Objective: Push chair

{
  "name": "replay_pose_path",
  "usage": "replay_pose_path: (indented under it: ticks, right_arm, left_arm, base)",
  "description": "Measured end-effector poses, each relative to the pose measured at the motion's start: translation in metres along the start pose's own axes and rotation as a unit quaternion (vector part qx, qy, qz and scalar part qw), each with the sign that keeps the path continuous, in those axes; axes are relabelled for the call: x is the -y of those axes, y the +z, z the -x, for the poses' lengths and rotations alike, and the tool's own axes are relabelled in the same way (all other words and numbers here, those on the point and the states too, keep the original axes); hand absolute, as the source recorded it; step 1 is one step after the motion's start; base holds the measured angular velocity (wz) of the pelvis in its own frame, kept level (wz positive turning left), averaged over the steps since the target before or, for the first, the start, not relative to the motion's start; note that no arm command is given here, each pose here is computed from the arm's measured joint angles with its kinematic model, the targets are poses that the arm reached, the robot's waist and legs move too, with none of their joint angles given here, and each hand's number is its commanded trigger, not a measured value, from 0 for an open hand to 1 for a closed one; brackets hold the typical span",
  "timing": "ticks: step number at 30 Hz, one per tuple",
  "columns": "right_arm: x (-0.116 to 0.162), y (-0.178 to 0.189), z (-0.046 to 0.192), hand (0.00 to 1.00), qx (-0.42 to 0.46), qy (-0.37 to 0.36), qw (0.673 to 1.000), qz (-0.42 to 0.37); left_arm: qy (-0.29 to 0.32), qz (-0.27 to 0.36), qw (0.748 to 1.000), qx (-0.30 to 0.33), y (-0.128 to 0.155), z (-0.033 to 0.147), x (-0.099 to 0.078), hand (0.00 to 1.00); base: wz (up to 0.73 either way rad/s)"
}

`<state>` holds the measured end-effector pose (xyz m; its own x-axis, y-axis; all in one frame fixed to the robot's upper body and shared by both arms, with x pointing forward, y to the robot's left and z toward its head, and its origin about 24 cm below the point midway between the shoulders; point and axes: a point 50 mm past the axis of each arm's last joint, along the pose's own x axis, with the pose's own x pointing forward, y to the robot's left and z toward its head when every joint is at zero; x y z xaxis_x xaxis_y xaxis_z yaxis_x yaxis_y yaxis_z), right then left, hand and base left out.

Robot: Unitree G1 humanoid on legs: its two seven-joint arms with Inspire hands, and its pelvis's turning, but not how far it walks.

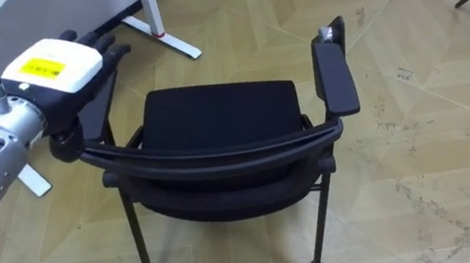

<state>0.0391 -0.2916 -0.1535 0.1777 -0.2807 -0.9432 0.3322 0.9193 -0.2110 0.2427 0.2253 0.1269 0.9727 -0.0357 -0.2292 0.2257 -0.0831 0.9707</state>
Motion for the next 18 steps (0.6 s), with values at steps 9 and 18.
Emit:
replay_pose_path:
  ticks: [9,18]
  right_arm:
    - [0.000,0.002,0.000,0.00,0.001,0.001,0.999,0.046]
    - [0.003,-0.001,0.000,0.00,-0.009,-0.001,0.999,0.045]
  left_arm:
    - [-0.024,0.000,0.999,0.026,0.000,-0.004,-0.025,0.00]
    - [-0.081,0.043,0.994,0.053,0.002,-0.005,-0.028,0.00]
  base:
    - [0.01]
    - [0.02]
